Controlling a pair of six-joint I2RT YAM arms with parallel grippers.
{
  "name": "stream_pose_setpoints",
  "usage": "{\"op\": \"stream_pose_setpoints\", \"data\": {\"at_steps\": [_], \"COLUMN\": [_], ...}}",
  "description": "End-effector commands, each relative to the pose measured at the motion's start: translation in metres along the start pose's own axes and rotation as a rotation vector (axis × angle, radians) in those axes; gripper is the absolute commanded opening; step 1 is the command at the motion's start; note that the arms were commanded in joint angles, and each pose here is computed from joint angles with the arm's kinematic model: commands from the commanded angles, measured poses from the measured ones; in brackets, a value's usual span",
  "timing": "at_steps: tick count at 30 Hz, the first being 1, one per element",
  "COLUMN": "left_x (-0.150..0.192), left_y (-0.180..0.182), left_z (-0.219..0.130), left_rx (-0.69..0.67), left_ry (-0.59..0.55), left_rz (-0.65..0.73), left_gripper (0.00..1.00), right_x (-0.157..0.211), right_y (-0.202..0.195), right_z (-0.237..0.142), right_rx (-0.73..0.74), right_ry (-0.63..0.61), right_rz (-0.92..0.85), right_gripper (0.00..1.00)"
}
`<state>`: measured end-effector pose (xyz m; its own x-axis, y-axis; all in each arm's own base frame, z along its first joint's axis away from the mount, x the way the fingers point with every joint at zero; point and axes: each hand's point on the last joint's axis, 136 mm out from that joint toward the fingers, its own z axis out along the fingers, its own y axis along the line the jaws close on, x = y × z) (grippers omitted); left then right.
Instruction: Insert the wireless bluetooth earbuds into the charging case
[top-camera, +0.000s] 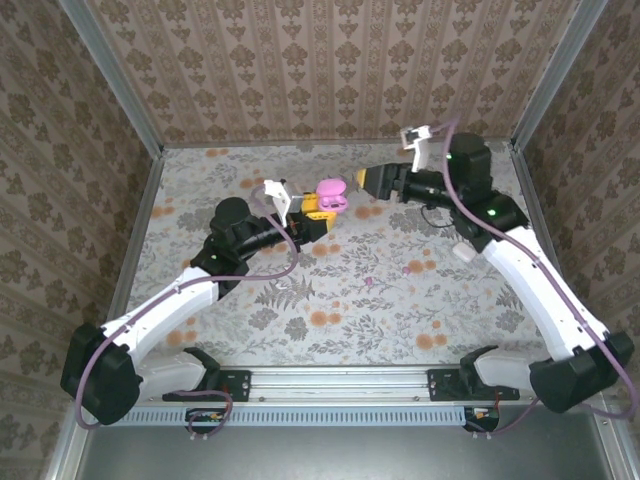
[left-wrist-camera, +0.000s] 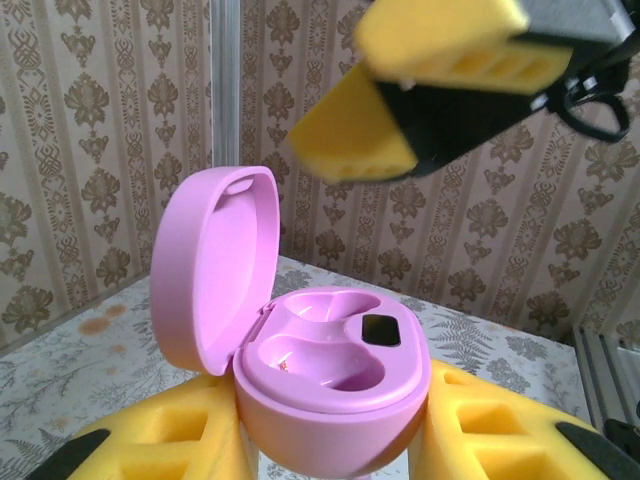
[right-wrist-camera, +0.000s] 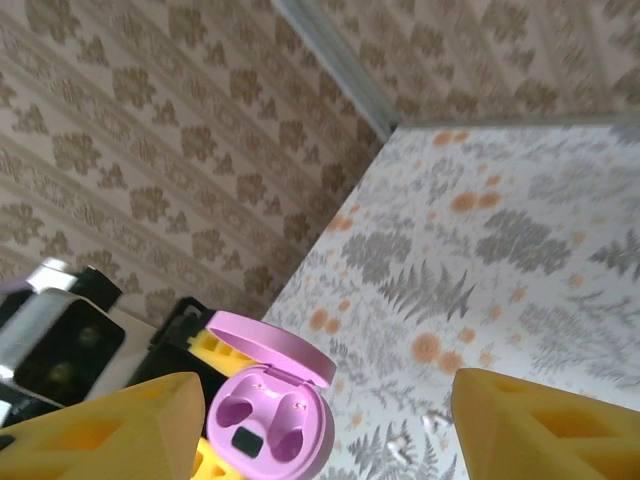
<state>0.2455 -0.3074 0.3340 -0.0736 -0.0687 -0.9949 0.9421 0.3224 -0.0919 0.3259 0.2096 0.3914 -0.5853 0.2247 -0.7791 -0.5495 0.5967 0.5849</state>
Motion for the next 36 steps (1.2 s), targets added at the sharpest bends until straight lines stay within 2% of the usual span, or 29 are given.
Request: {"op": "stream_pose_setpoints", "data": {"at_steps": [1,3,5,8,10,14,18,24,31,36], "left_x": [-0.016,-0.016,-0.014,-0.013,-0.013,-0.015,-0.015,-0.013,-0.016,-0.016], "left_y": [-0.006,-0.007,-0.008,-0.009,-0.009,-0.009,-0.009,-0.009,-0.009,-0.010], "left_z": [-0.008,-0.011,-0.013,-0.016,-0.017,-0.017,-0.015,-0.012,-0.005,-0.006], "left_rx": [-0.009,-0.013,-0.014,-0.018,-0.022,-0.024,-0.019,-0.010,0.012,0.009], "left_ry": [-0.049,-0.051,-0.045,-0.040,-0.041,-0.049,-0.046,-0.043,-0.042,-0.040], "left_rz": [0.055,0.056,0.053,0.055,0.055,0.051,0.046,0.039,0.035,0.033], "left_gripper": [0.36,0.36,0.36,0.36,0.36,0.36,0.36,0.36,0.36,0.36], "right_x": [0.012,0.036,0.066,0.107,0.138,0.187,0.221,0.249,0.256,0.260], "right_y": [-0.048,-0.091,-0.125,-0.157,-0.182,-0.212,-0.227,-0.245,-0.257,-0.268], "right_z": [-0.022,-0.026,-0.030,-0.030,-0.034,-0.037,-0.039,-0.048,-0.027,-0.021], "right_rx": [0.199,0.318,0.402,0.469,0.566,0.646,0.663,0.708,0.667,0.673], "right_ry": [-0.004,0.067,0.162,0.294,0.385,0.522,0.583,0.635,0.649,0.699], "right_rz": [0.064,0.164,0.253,0.345,0.382,0.460,0.513,0.545,0.589,0.586], "right_gripper": [0.63,0.56,0.53,0.51,0.48,0.46,0.45,0.43,0.45,0.42]}}
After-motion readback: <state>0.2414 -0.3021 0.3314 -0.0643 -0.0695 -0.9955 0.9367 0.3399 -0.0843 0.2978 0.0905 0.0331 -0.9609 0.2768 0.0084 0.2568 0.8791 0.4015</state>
